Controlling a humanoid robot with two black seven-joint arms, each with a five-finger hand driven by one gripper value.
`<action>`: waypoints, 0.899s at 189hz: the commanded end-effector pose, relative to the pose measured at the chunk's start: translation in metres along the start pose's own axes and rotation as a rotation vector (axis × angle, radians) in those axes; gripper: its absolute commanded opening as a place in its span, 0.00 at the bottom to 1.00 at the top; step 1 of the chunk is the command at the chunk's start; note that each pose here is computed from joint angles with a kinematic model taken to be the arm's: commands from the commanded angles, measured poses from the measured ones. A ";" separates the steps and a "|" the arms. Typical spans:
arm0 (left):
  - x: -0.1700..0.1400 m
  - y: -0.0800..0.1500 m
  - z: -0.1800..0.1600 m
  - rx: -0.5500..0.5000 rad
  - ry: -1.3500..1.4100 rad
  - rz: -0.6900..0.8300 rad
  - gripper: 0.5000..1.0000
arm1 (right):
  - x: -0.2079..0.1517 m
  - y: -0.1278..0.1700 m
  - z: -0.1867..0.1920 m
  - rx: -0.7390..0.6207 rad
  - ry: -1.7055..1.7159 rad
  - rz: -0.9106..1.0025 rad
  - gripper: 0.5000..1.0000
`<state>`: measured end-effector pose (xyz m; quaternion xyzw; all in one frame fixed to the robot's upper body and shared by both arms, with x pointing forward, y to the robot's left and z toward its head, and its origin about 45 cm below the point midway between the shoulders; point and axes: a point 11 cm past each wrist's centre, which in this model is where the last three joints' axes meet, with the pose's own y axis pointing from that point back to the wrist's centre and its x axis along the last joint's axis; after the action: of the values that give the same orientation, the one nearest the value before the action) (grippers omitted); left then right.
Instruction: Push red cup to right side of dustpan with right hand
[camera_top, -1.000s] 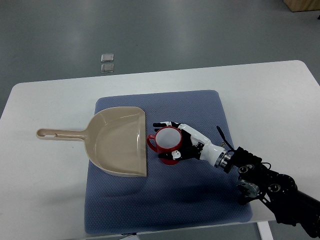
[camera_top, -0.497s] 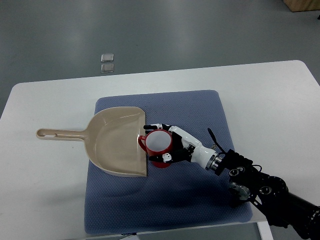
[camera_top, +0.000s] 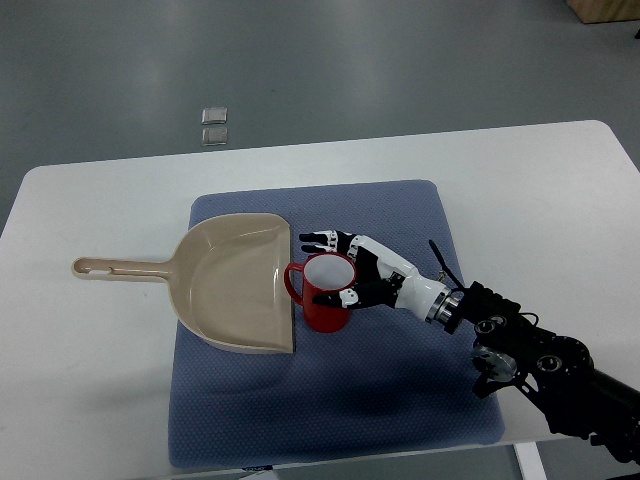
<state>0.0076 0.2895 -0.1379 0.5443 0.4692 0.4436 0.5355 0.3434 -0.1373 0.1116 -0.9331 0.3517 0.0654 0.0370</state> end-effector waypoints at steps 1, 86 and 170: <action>-0.001 0.000 0.000 0.000 -0.002 -0.001 1.00 | 0.007 0.004 -0.006 0.011 -0.008 0.008 0.86; -0.001 0.000 0.000 -0.001 0.001 -0.002 1.00 | 0.031 0.009 -0.034 0.067 -0.013 0.047 0.86; -0.001 0.000 0.000 0.000 -0.003 -0.004 1.00 | 0.142 0.040 -0.055 0.212 -0.607 0.554 0.86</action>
<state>0.0076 0.2885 -0.1379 0.5438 0.4697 0.4423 0.5368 0.4261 -0.2557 0.1473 -0.7642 0.5586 0.2681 0.1793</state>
